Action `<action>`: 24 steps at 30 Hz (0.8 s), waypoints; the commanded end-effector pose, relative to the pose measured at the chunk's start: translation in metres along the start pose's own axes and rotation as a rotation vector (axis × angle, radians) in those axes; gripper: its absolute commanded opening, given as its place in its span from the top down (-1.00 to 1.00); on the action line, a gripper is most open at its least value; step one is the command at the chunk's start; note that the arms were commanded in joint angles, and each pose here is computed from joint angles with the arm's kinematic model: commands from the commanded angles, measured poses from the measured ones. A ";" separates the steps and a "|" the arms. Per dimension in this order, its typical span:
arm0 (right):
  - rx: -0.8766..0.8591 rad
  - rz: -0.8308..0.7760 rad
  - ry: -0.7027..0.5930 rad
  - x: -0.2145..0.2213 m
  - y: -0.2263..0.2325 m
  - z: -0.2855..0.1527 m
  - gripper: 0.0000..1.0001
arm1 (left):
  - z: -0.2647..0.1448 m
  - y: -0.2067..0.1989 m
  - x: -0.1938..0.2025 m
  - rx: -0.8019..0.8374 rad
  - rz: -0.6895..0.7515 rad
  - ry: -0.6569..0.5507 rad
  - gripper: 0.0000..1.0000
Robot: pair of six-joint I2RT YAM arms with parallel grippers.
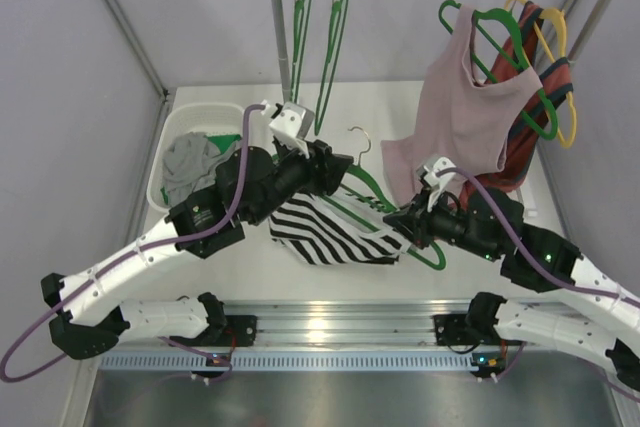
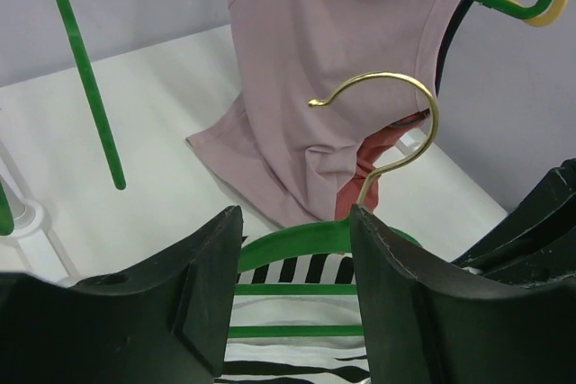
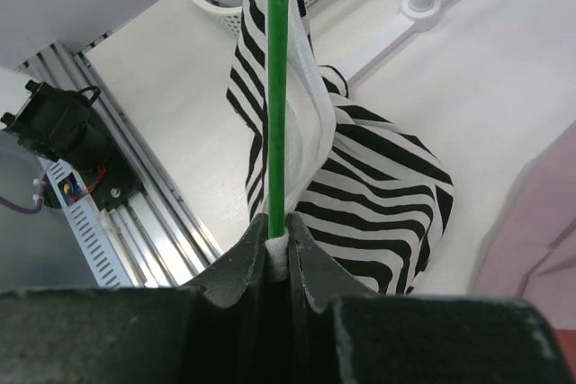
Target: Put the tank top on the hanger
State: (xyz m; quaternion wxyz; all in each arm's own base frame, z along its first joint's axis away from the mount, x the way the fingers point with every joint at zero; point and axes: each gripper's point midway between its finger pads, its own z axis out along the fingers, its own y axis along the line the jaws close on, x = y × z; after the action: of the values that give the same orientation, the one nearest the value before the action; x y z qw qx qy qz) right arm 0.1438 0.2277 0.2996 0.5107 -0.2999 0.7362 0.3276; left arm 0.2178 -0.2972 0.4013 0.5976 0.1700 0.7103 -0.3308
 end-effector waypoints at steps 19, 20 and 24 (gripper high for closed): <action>0.344 0.127 -0.123 -0.047 -0.053 -0.072 1.00 | -0.038 -0.007 -0.090 0.028 -0.002 -0.201 -0.26; 0.371 0.130 -0.136 -0.055 -0.057 -0.077 1.00 | -0.039 -0.006 -0.092 0.026 0.005 -0.205 -0.26; 0.475 0.124 -0.201 -0.104 -0.068 -0.094 1.00 | -0.047 -0.008 -0.102 0.036 0.008 -0.228 -0.26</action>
State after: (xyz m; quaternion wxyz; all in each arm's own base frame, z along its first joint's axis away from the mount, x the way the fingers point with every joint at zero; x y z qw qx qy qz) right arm 0.1607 0.1455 0.3554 0.5603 -0.1602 0.7813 0.2236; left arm 0.2091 -0.2717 0.4689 0.6441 0.1564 0.6644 -0.3453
